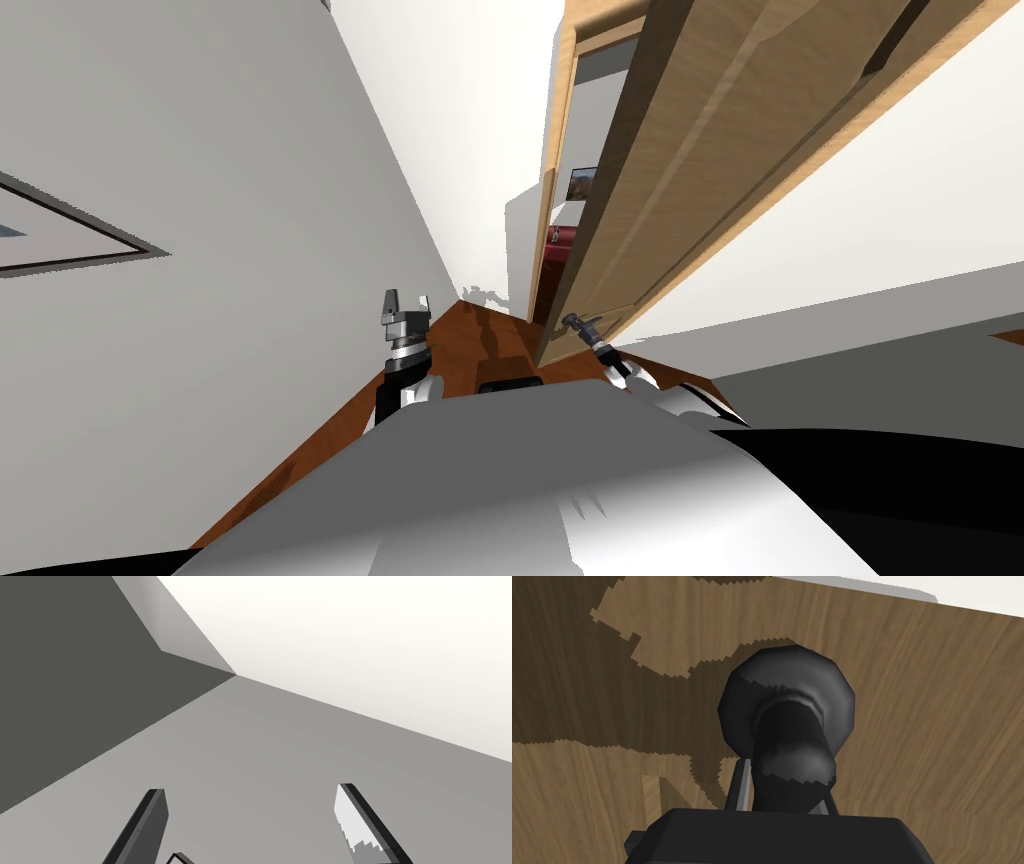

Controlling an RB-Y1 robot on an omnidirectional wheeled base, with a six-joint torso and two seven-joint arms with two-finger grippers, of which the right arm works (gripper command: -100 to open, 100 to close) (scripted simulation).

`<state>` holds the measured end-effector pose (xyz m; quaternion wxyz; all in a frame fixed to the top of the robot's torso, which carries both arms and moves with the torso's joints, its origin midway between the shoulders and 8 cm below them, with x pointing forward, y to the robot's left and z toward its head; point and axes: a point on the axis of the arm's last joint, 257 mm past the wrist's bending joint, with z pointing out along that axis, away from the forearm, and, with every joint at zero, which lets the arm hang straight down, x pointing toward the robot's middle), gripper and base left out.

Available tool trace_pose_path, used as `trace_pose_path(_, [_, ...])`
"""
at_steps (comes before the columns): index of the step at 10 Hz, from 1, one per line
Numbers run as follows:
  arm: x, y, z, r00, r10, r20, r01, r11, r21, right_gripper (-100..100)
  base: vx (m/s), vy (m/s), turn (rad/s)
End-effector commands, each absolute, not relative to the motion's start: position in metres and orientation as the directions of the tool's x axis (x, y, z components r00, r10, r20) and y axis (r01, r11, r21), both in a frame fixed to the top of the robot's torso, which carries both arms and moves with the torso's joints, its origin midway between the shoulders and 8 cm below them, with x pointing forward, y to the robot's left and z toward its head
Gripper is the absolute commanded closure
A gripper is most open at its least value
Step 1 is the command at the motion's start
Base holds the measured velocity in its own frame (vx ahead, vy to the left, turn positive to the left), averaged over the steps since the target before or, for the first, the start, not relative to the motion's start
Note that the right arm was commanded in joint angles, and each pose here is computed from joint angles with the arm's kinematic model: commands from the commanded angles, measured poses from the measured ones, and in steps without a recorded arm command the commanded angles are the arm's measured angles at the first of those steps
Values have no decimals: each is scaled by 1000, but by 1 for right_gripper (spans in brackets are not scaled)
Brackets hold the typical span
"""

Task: Pull the door open

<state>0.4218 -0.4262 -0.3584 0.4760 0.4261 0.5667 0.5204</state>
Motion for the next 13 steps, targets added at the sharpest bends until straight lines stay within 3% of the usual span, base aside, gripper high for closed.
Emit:
trace_pose_path(1, [416,-429,-358,-190,977,-97,-14,96,995,100,-139,-61,170])
trace_pose_path(10, [390,-439,-355,-218,971,-101,-22,99,995,100,-173,-95,154])
trace_pose_path(13, [388,-437,-357,-226,969,-96,-21,94,995,100,-114,-65,49])
